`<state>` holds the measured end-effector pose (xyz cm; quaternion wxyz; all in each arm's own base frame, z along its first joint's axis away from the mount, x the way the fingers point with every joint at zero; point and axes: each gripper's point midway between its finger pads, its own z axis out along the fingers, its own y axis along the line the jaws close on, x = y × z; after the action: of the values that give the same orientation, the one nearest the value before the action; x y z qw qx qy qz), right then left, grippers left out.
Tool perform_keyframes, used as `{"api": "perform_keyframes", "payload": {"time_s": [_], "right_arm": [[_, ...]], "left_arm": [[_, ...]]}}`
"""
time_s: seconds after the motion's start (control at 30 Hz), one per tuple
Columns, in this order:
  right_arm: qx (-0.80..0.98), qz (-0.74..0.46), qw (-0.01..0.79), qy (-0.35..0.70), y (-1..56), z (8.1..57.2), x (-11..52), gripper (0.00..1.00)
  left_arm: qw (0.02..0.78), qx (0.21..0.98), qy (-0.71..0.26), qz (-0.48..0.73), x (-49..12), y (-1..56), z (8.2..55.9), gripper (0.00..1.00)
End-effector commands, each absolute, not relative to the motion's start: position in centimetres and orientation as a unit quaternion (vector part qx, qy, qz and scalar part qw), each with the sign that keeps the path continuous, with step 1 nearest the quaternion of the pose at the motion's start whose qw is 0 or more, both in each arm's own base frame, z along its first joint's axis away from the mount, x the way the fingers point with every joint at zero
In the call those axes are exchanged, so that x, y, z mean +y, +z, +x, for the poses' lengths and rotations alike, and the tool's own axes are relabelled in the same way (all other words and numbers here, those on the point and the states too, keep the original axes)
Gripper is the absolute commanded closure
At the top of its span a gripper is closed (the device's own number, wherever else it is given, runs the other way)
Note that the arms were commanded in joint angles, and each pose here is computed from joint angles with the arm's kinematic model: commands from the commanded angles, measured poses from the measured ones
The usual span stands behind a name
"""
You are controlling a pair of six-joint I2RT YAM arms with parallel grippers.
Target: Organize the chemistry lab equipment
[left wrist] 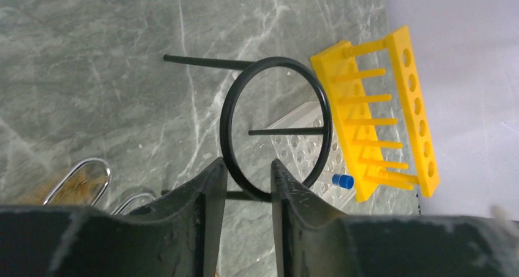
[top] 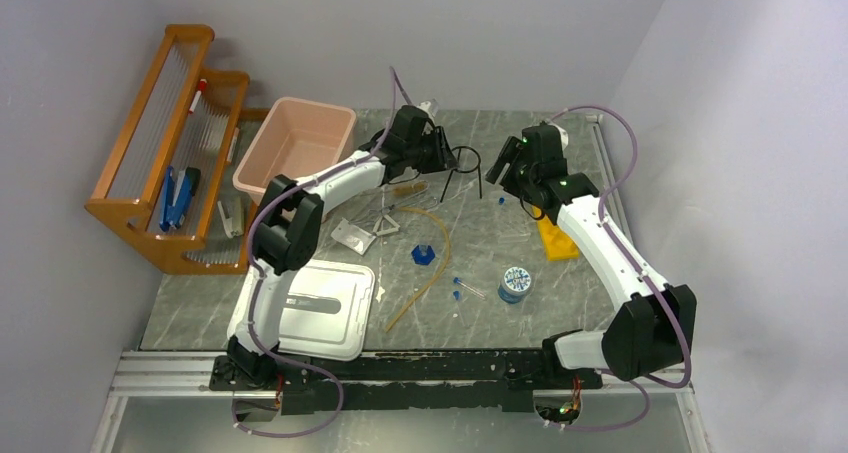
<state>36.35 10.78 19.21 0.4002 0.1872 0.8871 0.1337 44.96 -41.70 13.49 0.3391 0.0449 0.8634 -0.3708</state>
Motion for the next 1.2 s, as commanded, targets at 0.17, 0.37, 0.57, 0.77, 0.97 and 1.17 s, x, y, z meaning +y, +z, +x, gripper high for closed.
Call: {"api": "perform_keyframes", "payload": {"time_s": [0.17,0.37,0.57,0.77,0.97,1.17], "right_arm": [[0.875,0.183,0.429,0.130,20.4,37.0,10.3,0.27],[0.875,0.180,0.431,0.129,20.5,37.2,10.4,0.27],[0.870,0.175,0.441,0.132,21.4,37.3,10.3,0.27],[0.858,0.176,0.457,0.154,23.5,37.2,10.7,0.27],[0.839,0.181,0.481,0.177,26.8,37.9,11.2,0.27],[0.822,0.194,0.495,0.204,28.3,38.8,11.9,0.27]], "left_arm": [[0.333,0.856,-0.395,0.028,-43.6,12.9,46.2,0.74],[0.316,0.860,-0.399,0.020,-44.1,12.0,46.5,0.95],[0.324,0.834,-0.446,0.023,-44.6,15.9,46.9,0.95],[0.384,0.784,-0.487,0.027,-42.3,25.0,48.2,0.95],[0.440,0.731,-0.520,0.042,-37.7,33.5,48.6,0.95],[0.487,0.727,-0.485,0.003,-29.8,37.9,49.3,0.95]]}}
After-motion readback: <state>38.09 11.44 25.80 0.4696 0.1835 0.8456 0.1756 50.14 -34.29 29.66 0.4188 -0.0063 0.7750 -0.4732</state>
